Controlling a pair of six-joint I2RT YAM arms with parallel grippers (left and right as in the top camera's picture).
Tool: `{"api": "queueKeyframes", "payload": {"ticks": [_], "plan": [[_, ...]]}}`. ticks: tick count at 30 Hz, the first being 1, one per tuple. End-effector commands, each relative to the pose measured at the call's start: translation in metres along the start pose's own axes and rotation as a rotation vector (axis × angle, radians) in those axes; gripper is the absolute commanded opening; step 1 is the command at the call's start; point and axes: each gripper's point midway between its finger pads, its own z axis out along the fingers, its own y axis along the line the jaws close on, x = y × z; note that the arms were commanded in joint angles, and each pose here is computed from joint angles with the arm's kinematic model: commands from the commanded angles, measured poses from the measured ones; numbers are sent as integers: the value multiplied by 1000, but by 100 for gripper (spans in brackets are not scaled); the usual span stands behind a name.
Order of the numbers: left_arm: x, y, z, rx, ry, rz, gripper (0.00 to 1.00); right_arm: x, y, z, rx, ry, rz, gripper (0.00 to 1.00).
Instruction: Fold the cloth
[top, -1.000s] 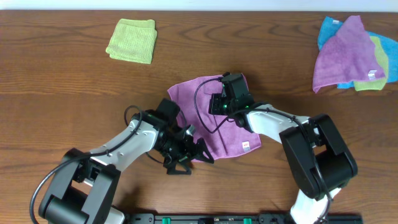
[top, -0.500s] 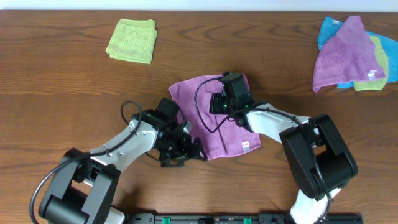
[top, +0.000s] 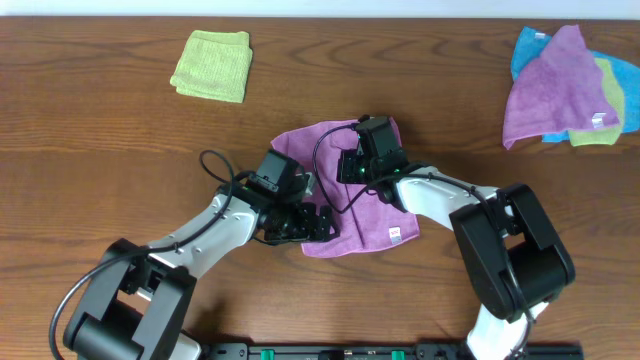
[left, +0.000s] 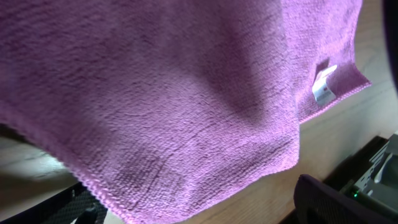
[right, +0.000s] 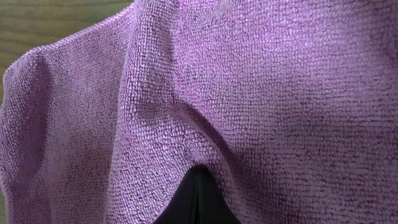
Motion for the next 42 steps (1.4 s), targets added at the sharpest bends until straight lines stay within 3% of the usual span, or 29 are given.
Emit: {"api": "queueKeyframes", "payload": {"ticks": [1,10,22,24,25,28,29,30,42], "plan": [[4,-8,1,8,3,39,95,24,-30,11,114,50,-9,2],[15,-6,21,2,46,34,95,23,-30,12,114,50,-9,1],[21,-26,25,108,71,42,95,23,-31,11,117,48,-9,2],[25,-29,27,109,82,54,100,23,-31,11,117,48,-9,2],[27,-31,28,111,89,53,95,23,-31,11,117,48,-10,2],[34,-38,29,137,117,53,70,23,-31,11,117,48,-10,2],[37,-42,28,160,132,53,49,23,-31,11,117,48,-10,2],[37,-42,28,163,135,50,11,23,-31,11,117,47,-10,2],[39,-44,27,170,146,30,6,23,-31,11,118,48,-9,1]]}}
